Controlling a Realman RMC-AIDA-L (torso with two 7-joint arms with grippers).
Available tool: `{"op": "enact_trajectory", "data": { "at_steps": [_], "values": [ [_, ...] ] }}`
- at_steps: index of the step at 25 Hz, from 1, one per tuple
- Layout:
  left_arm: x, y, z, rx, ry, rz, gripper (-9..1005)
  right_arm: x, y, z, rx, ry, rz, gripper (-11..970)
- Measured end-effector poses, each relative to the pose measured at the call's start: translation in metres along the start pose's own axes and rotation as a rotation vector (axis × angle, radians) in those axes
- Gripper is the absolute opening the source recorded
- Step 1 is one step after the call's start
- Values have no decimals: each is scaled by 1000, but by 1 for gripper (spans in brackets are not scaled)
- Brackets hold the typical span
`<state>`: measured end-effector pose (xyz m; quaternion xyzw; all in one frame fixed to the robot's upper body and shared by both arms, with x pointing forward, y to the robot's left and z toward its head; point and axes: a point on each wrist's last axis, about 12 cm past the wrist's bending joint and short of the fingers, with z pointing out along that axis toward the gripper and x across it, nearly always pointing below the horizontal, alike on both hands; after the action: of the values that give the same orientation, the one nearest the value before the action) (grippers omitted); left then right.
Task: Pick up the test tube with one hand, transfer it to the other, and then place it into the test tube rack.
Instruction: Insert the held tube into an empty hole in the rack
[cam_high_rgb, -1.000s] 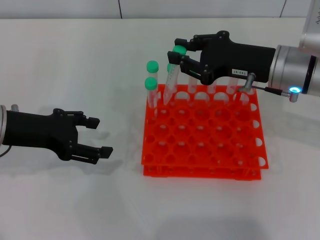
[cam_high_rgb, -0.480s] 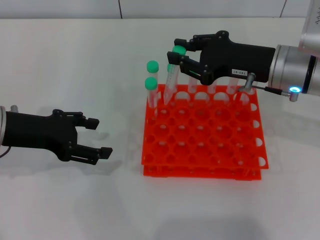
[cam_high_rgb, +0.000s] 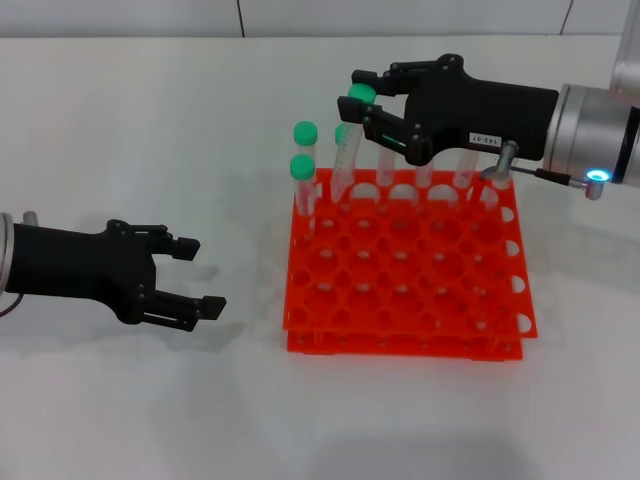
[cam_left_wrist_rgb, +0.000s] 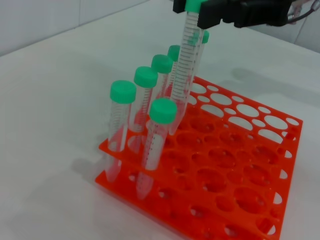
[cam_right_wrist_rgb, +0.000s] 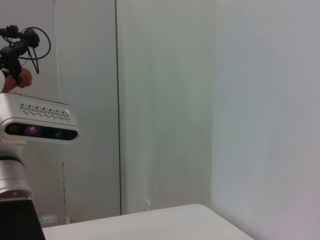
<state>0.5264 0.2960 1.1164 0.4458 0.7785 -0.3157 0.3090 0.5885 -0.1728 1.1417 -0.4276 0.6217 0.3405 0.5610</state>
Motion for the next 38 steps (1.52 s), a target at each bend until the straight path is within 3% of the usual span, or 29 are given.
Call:
{"op": "enact_trajectory", "data": {
  "at_steps": [38],
  "values": [
    [5, -3, 2, 23, -1, 3, 888, 6, 7, -9, -6, 17, -5, 267]
  ]
}}
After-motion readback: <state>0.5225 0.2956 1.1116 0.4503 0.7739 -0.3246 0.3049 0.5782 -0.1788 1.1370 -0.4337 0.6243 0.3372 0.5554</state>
